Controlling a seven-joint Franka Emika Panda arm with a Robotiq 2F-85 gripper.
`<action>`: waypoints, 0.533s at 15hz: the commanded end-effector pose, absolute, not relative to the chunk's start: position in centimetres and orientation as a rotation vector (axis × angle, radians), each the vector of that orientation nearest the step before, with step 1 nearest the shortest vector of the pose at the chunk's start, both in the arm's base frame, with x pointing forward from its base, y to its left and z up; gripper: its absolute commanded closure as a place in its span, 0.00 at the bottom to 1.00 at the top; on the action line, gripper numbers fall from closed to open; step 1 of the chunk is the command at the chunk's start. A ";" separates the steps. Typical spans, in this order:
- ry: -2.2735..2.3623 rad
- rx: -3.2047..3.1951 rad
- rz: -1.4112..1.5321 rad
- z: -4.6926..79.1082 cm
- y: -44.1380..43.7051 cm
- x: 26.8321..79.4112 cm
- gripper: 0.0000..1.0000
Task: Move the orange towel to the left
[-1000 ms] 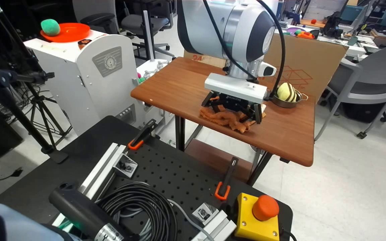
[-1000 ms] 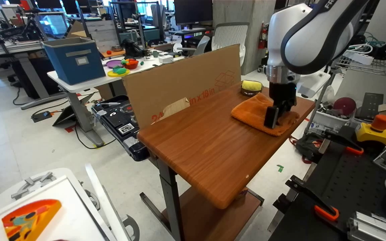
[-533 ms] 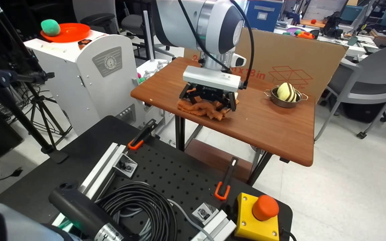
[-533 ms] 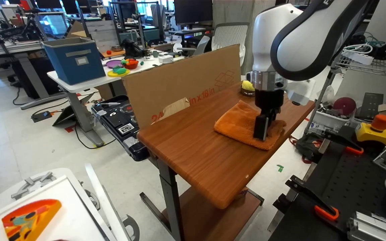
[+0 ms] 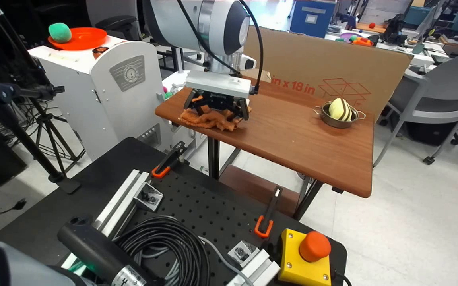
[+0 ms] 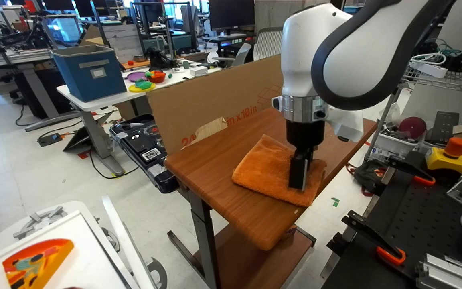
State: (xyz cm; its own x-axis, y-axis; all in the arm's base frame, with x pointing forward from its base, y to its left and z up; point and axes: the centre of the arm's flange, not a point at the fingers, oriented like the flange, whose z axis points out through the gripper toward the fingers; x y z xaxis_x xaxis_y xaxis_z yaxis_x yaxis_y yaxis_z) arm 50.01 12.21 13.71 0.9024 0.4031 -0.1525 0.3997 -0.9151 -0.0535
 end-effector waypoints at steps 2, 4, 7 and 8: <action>-0.687 -3.026 0.189 14.5 13.8 49.8 0.00; -0.681 -3.039 0.167 16.2 13.9 50.2 0.00; -0.647 -3.072 0.078 20.9 14.1 50.3 0.00; -0.624 -3.087 0.043 23.0 14.1 50.1 0.00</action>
